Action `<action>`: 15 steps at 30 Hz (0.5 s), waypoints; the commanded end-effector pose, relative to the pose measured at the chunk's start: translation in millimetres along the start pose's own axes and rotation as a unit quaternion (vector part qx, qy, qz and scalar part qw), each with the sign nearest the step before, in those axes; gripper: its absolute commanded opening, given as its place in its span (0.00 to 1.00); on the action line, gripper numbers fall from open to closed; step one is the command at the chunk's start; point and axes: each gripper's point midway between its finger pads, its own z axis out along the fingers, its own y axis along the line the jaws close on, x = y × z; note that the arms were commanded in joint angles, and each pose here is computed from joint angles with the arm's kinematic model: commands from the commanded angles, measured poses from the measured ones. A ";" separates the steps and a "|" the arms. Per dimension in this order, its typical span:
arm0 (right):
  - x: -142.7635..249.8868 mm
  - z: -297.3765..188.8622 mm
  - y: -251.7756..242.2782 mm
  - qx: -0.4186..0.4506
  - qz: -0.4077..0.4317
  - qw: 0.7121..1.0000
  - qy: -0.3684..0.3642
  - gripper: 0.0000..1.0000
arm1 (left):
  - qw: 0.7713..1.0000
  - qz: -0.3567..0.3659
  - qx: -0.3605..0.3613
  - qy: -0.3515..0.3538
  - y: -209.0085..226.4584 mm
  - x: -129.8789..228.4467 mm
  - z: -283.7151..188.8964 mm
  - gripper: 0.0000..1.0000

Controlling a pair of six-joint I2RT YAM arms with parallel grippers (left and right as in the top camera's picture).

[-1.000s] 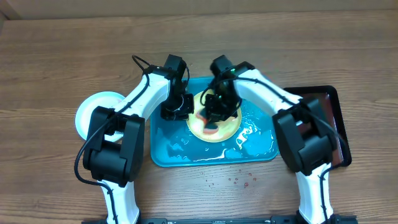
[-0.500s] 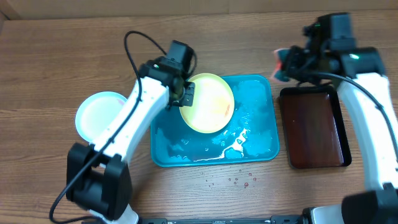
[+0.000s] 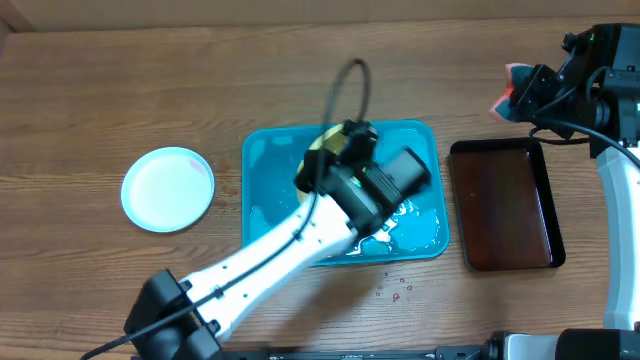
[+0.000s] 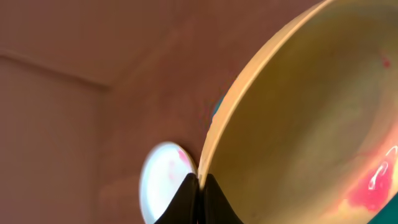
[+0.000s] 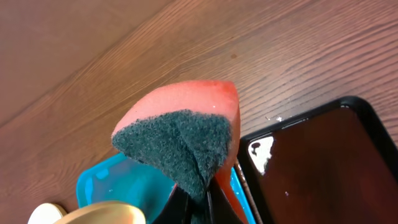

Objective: Clean dirty plates on tray and stack at the side
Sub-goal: 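Lift the yellow plate with left gripper and carry it left onto the stack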

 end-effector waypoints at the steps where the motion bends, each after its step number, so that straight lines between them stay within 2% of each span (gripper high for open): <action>1: -7.1 -11.7 5.6 -0.008 -0.009 1.000 -0.022 0.04 | 0.988 -0.063 -0.103 -0.096 35.8 -28.9 -34.1 0.04; 11: -9.8 -11.9 6.7 -0.010 -0.010 1.000 -0.028 0.04 | 0.985 -0.068 -0.109 -0.112 35.0 -31.8 -42.1 0.04; 15: -9.4 -11.8 6.5 -0.010 -0.010 1.000 -0.027 0.04 | 0.990 -0.072 -0.082 -0.092 27.5 -26.7 -34.6 0.04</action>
